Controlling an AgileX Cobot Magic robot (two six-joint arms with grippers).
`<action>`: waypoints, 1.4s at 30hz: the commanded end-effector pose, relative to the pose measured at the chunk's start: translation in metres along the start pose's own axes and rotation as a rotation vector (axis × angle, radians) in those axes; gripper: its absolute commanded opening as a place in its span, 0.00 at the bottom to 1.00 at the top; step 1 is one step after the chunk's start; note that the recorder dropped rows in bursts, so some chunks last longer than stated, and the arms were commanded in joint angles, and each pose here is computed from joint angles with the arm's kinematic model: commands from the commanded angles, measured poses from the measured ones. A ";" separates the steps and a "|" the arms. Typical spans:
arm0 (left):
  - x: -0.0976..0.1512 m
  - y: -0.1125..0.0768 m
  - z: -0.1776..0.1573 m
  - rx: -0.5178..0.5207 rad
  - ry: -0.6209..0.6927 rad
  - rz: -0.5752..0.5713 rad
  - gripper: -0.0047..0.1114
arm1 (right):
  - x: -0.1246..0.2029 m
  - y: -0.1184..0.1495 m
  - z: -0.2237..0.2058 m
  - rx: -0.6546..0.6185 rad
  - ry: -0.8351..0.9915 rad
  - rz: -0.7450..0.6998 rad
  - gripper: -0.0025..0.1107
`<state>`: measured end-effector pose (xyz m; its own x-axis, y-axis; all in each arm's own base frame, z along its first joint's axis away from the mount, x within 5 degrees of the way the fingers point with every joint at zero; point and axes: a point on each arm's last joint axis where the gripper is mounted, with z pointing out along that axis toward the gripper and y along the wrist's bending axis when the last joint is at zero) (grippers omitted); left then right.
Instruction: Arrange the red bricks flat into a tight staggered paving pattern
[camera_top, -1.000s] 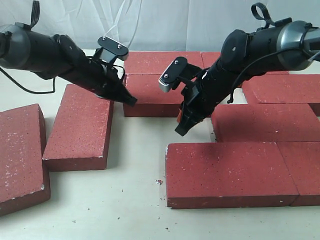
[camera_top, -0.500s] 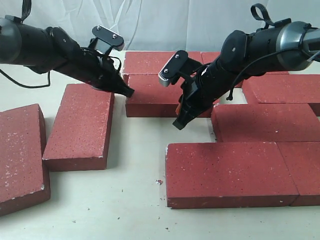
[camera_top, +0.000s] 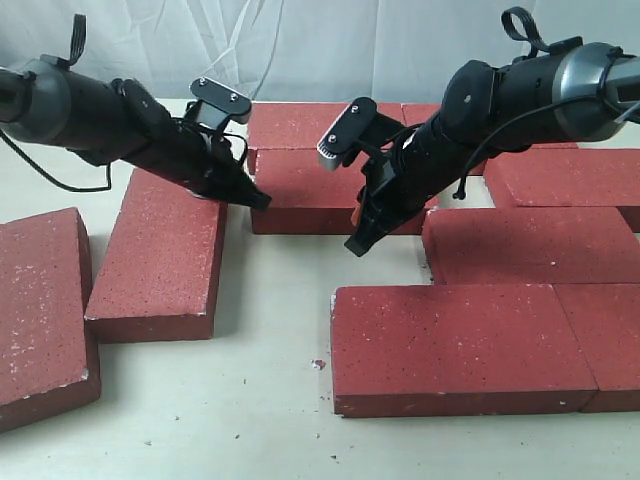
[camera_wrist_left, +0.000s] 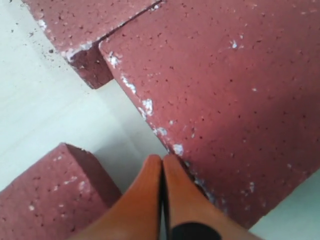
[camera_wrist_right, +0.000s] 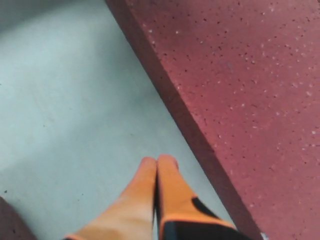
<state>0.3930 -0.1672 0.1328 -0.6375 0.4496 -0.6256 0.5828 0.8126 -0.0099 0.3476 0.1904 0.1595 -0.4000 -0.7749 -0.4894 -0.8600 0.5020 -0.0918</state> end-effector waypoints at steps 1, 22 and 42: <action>-0.003 -0.011 0.006 0.019 -0.003 0.008 0.04 | -0.001 -0.001 0.000 0.007 -0.005 0.000 0.02; -0.012 -0.051 0.037 0.065 -0.031 -0.029 0.04 | -0.005 0.000 -0.011 0.007 -0.020 -0.006 0.02; -0.016 -0.075 0.046 0.064 -0.061 0.000 0.04 | 0.013 -0.034 -0.068 0.106 -0.002 0.192 0.02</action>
<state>0.3859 -0.2411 0.1097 -0.6034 0.4316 -0.6705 0.6093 0.7920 -0.0386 0.3477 0.1580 0.2055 -0.4782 -0.7146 -0.5106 -0.7875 0.6062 -0.1108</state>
